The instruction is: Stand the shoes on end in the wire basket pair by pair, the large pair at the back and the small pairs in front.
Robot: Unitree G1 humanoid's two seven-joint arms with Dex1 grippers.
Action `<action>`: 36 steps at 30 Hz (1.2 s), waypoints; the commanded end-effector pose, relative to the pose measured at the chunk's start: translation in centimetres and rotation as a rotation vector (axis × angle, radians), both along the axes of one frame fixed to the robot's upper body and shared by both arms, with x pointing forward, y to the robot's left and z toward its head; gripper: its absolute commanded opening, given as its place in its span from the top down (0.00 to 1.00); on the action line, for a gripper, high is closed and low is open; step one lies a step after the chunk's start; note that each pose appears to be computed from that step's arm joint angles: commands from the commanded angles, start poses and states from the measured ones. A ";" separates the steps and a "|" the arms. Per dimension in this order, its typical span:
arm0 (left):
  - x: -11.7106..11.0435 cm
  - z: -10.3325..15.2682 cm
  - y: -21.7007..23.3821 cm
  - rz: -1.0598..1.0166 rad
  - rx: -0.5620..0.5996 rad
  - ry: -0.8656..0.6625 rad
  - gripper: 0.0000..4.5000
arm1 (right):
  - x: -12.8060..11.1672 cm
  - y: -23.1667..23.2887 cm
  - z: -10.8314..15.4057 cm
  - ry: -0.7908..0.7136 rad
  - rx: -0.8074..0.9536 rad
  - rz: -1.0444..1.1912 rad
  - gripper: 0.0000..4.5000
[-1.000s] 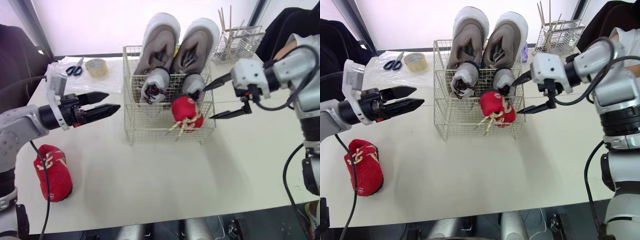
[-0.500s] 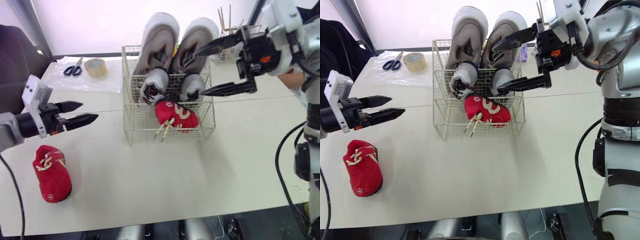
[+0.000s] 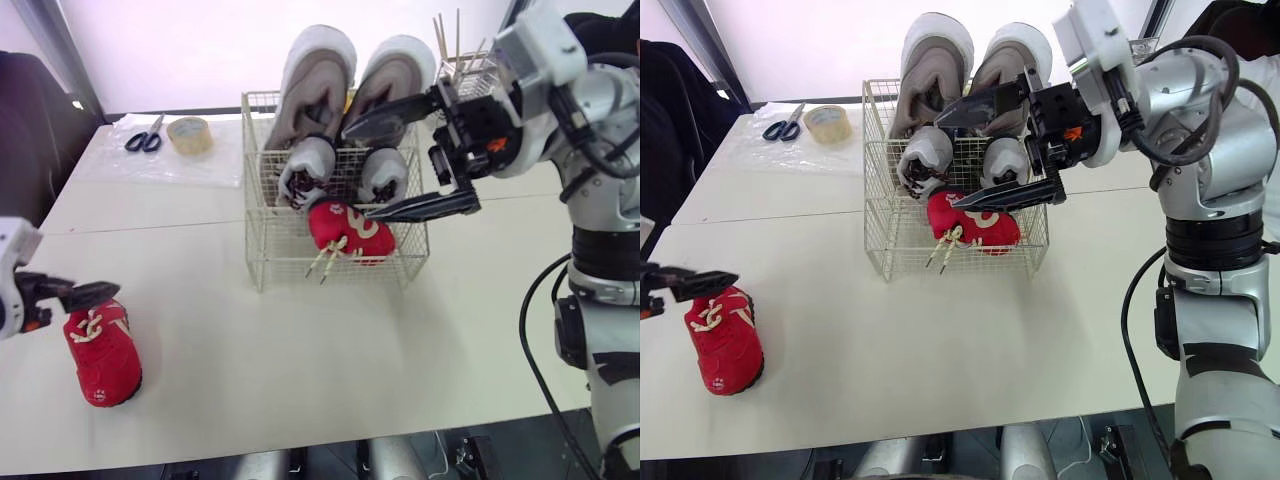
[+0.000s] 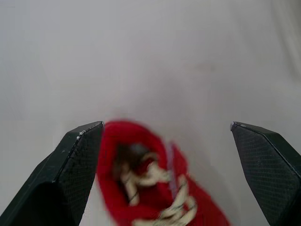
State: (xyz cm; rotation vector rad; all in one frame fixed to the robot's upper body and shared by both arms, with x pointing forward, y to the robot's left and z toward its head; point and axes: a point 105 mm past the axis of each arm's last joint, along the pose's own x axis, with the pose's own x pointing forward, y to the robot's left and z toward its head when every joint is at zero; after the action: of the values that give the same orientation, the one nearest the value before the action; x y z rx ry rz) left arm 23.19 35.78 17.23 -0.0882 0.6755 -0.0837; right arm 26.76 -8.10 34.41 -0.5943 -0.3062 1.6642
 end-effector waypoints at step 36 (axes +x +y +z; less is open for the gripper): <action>6.4 8.1 -5.5 -0.145 -0.125 -0.536 1.00 | 0.5 -0.5 1.9 -0.127 -0.027 -0.066 0.00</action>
State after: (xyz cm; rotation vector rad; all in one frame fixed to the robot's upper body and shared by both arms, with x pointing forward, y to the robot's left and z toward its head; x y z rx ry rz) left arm 29.73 31.34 21.70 -0.1818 0.3017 -0.2331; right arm 27.85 -8.53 35.04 -0.6836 -0.2998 1.5819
